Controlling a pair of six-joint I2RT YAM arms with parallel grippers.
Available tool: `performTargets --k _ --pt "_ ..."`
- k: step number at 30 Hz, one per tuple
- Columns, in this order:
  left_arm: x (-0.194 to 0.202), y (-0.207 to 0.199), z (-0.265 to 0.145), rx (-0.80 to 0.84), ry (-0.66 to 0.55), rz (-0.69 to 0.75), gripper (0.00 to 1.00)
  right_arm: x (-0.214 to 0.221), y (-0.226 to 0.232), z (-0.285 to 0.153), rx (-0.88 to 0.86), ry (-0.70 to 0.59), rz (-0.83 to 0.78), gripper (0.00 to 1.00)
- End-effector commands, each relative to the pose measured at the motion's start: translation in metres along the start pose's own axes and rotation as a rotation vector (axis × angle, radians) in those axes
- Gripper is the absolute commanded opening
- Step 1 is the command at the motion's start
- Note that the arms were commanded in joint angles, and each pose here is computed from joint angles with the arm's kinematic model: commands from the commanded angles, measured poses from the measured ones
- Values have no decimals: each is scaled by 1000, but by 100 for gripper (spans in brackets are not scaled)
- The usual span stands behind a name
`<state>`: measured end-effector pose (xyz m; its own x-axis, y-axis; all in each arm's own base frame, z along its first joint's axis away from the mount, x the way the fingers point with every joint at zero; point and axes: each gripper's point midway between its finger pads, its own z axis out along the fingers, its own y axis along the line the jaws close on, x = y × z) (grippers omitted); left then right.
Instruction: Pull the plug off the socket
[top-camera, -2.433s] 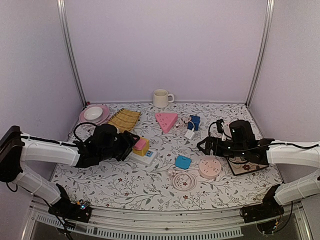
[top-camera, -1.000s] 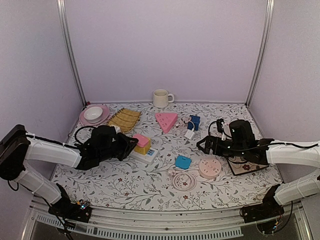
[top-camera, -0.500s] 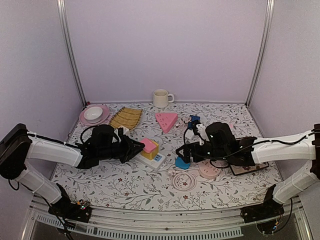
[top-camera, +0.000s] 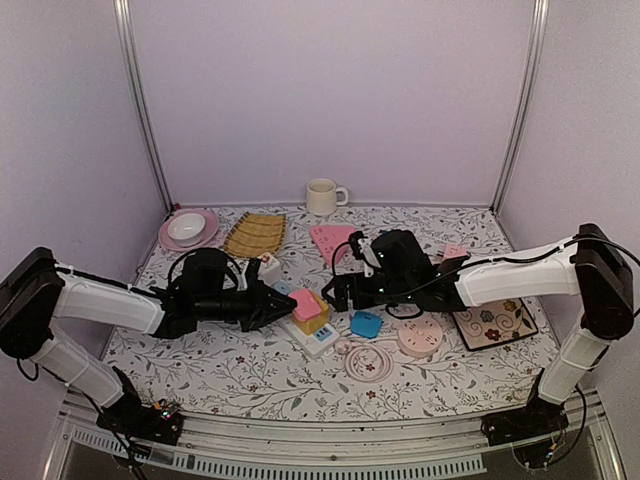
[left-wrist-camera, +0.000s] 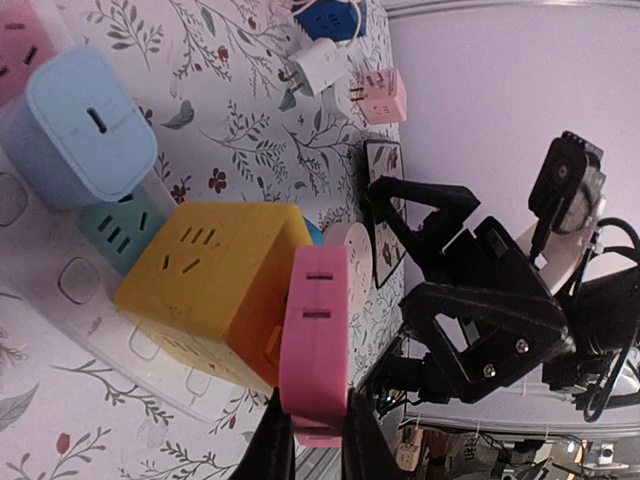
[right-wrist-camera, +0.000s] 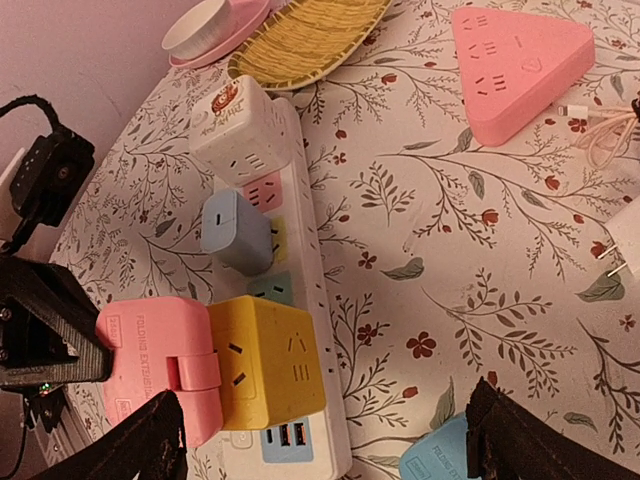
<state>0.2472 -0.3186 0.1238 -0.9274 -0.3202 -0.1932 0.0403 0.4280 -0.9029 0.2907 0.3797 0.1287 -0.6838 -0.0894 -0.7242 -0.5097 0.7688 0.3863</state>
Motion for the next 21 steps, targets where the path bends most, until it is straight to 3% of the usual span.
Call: performTargets --k 1,21 --pt "7 -28 -9 138 55 155 0 7 2 13 -38 53 63 100" --pt "12 -71 -23 356 62 274 0 53 -7 34 -40 199 105 99"
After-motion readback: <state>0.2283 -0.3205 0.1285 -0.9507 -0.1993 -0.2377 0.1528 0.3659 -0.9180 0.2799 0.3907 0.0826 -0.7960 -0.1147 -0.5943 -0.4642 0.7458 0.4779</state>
